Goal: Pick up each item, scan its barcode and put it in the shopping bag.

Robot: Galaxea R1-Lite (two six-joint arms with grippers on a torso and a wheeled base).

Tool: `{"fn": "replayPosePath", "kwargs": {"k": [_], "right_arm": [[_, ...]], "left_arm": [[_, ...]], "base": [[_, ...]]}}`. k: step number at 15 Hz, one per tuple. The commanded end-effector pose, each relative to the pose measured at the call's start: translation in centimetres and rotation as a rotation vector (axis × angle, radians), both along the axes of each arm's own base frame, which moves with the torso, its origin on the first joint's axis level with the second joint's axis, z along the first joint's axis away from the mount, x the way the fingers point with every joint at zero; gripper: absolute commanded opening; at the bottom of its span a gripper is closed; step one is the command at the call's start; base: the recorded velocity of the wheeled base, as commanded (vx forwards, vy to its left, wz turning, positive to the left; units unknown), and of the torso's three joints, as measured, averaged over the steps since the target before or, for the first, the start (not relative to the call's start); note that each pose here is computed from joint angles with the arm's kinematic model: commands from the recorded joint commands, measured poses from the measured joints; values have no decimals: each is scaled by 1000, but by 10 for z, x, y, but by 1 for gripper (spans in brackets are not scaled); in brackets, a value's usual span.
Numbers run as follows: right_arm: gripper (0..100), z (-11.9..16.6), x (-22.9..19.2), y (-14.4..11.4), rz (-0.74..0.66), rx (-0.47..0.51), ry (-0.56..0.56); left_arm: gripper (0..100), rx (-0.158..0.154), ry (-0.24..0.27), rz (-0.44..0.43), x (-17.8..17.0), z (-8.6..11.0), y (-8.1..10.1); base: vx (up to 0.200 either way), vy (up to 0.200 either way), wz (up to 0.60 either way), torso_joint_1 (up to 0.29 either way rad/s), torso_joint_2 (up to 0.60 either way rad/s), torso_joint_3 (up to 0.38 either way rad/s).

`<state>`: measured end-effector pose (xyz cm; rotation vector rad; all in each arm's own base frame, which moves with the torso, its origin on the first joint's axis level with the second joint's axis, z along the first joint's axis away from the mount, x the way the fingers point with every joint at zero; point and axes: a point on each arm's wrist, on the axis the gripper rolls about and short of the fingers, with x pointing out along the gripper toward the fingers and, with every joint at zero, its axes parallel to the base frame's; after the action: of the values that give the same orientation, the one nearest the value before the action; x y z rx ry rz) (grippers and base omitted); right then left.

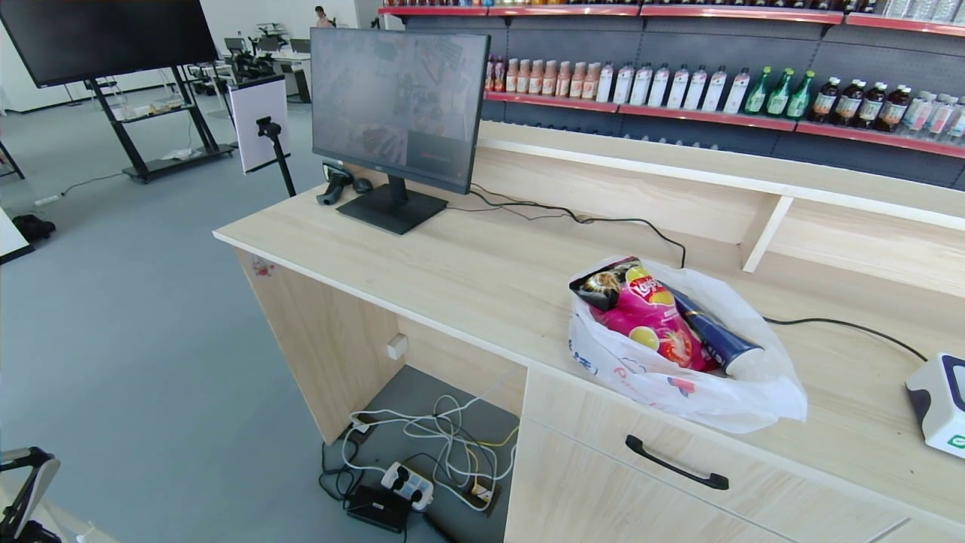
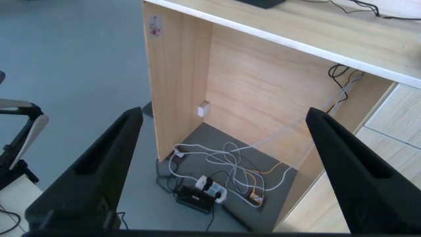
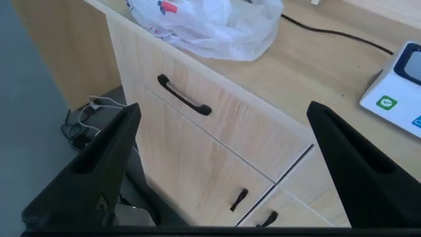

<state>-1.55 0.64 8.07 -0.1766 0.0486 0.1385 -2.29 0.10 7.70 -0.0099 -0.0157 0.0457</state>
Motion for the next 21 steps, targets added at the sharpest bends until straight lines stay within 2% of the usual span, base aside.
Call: {"fn": "replayPosePath", "kwargs": {"k": [1, 5, 6, 7, 9, 11, 13, 18, 21], "right_arm": [[100, 0, 0, 0, 15, -22, -8], [100, 0, 0, 0, 6, -41, -14], [100, -3, 0, -3, -197, 98, 31], [100, -4, 0, -4, -219, 139, 42], [100, -4, 0, -4, -208, 74, 37], [100, -4, 0, -4, -220, 175, 40], [100, -4, 0, -4, -215, 123, 42], [100, -4, 0, -4, -214, 133, 42], [100, -4, 0, -4, -211, 137, 41]], "left_arm": [[100, -1, 0, 0, 0, 0, 0], [100, 3, 0, 0, 0, 0, 0], [100, 3, 0, 0, 0, 0, 0], [100, 3, 0, 0, 0, 0, 0], [100, 3, 0, 0, 0, 0, 0], [100, 3, 0, -1, 0, 0, 0], [100, 3, 0, -1, 0, 0, 0], [100, 3, 0, 0, 0, 0, 0], [100, 2, 2, 0, 0, 0, 0]], "base": [[0, 0, 0, 0, 0, 0], [0, 0, 0, 0, 0, 0], [0, 0, 0, 0, 0, 0], [0, 0, 0, 0, 0, 0], [0, 0, 0, 0, 0, 0], [0, 0, 0, 0, 0, 0], [0, 0, 0, 0, 0, 0], [0, 0, 0, 0, 0, 0], [0, 0, -600, 1, 4, 5]]}}
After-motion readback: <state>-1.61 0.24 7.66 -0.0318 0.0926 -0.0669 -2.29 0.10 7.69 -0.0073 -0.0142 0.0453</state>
